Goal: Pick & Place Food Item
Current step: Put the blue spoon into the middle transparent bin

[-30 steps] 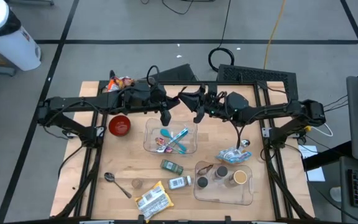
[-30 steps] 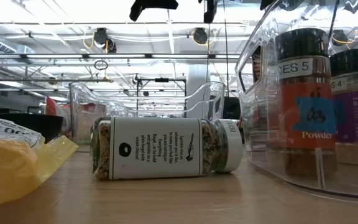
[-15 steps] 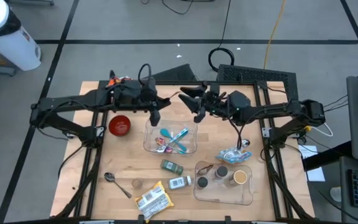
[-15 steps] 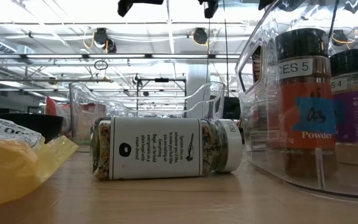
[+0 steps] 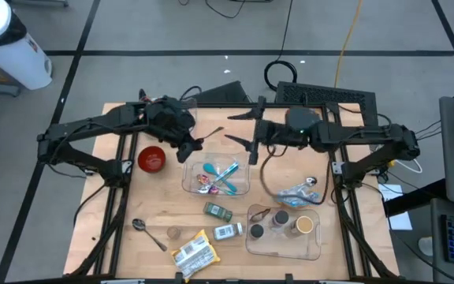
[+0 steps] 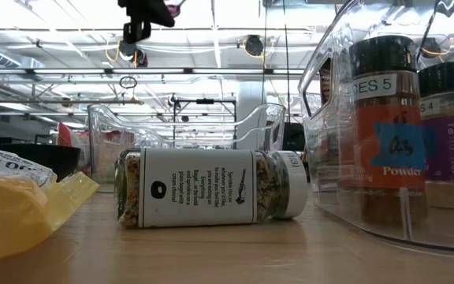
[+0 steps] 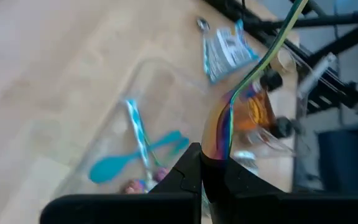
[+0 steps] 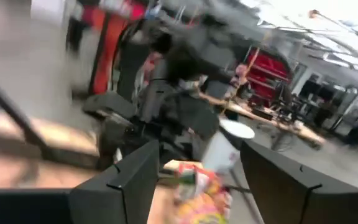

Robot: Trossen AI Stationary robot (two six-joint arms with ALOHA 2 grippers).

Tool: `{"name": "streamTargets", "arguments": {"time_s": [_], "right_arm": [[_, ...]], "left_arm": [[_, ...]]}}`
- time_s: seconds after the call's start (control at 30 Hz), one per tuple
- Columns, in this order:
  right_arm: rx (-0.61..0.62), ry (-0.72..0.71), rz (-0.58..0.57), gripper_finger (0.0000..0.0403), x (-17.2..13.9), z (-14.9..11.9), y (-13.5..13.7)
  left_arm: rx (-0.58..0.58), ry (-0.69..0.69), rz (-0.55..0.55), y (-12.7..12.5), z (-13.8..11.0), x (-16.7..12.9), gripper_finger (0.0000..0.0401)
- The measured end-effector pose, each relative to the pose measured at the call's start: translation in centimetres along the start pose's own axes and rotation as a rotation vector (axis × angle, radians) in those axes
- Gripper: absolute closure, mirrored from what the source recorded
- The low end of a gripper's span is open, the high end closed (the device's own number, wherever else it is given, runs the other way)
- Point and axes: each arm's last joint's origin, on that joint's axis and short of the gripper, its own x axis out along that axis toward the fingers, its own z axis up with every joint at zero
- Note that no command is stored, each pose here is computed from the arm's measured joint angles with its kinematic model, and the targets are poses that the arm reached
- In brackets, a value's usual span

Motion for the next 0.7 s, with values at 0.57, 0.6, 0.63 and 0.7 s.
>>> {"name": "streamTargets", "arguments": {"time_s": [0.57, 0.6, 0.63, 0.7], "right_arm": [[-0.655, 0.291, 0.078, 0.0188, 2.1, 0.1, 4.9], [-0.66, 0.293, 0.08, 0.0188, 2.1, 0.1, 4.9], [-0.667, 0.298, 0.083, 0.0188, 2.3, -0.1, 5.1], [-0.678, 0.315, 0.081, 0.0188, 2.7, -0.4, 5.3]], "left_arm": [[-0.149, 0.193, -0.199, -0.1, -0.4, 2.0, 0.0397], [-0.158, 0.195, -0.199, -0.1, -0.5, 2.0, 0.0395], [-0.164, 0.197, -0.2, -0.1, -0.5, 2.1, 0.0395], [-0.168, 0.203, -0.214, -0.2, -0.5, 2.0, 0.0397]]}}
